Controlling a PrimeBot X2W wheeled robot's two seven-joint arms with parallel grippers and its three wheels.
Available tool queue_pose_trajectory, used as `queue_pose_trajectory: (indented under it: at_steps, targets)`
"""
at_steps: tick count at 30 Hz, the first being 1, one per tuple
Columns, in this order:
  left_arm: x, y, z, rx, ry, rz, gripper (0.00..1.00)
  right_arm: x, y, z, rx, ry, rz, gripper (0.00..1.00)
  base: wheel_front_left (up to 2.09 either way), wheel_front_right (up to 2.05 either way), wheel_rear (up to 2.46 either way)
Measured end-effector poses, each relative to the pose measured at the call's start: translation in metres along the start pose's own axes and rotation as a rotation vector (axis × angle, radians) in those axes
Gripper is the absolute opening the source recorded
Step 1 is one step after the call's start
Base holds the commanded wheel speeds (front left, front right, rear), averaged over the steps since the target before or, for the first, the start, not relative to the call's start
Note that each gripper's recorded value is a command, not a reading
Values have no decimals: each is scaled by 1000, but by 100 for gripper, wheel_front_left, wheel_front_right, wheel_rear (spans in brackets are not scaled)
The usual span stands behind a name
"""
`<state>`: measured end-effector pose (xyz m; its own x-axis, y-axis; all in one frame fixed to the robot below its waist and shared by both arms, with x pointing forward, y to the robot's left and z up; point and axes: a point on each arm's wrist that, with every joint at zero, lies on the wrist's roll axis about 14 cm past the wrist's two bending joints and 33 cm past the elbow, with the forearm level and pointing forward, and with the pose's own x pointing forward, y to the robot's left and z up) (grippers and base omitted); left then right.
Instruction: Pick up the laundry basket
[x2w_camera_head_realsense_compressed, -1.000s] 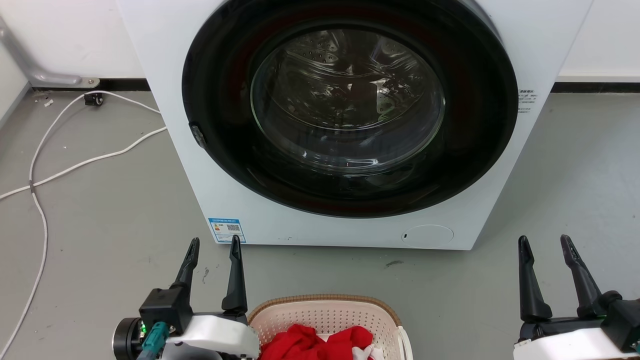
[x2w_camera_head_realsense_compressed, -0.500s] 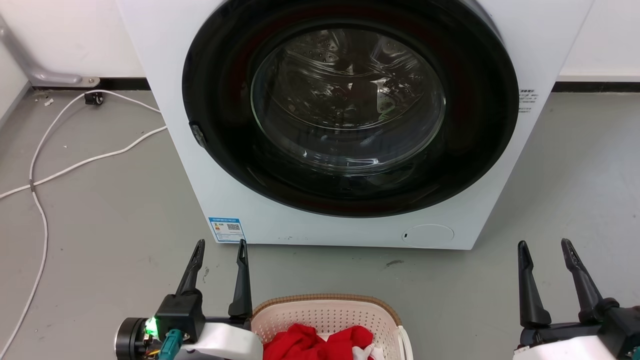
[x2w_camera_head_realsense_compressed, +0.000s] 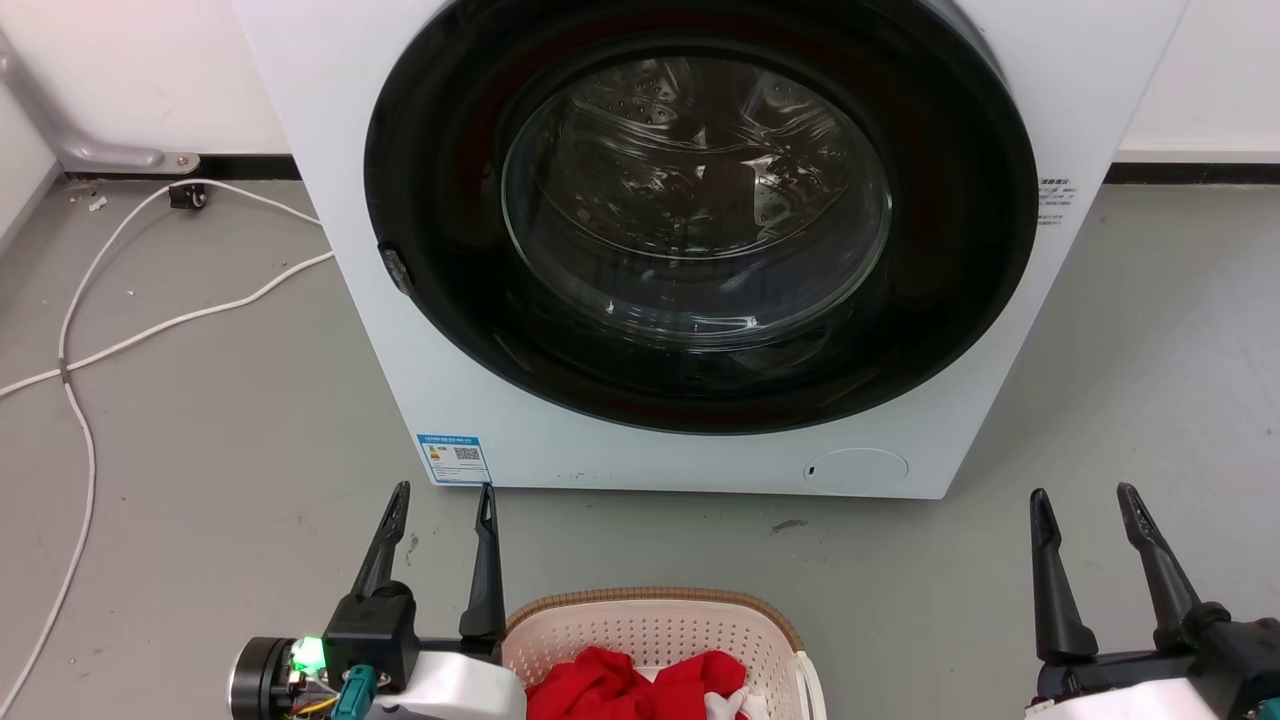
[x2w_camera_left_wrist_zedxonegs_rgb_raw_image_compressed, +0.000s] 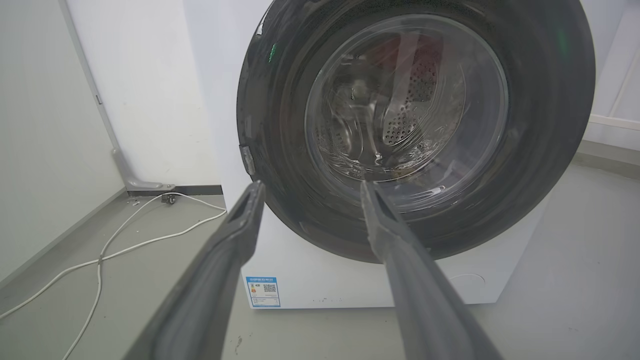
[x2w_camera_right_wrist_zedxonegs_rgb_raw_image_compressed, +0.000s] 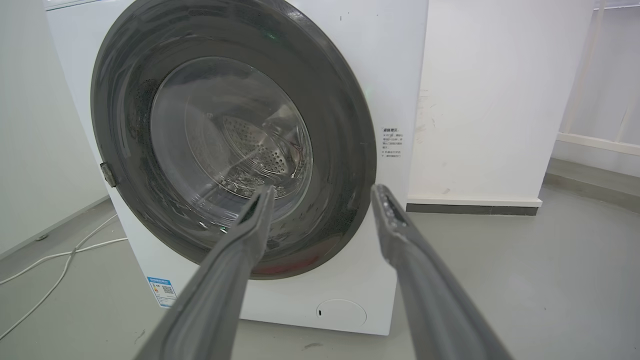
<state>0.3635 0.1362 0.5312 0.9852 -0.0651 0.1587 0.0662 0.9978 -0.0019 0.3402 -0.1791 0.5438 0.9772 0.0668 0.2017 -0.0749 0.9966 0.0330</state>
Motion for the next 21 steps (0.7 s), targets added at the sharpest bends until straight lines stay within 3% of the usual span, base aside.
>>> queue_pose_trajectory:
  at_steps: [21]
  targets:
    - [0,4,-5,3,15,15,100,0,2,-6,11,18,5,100,0,0,0]
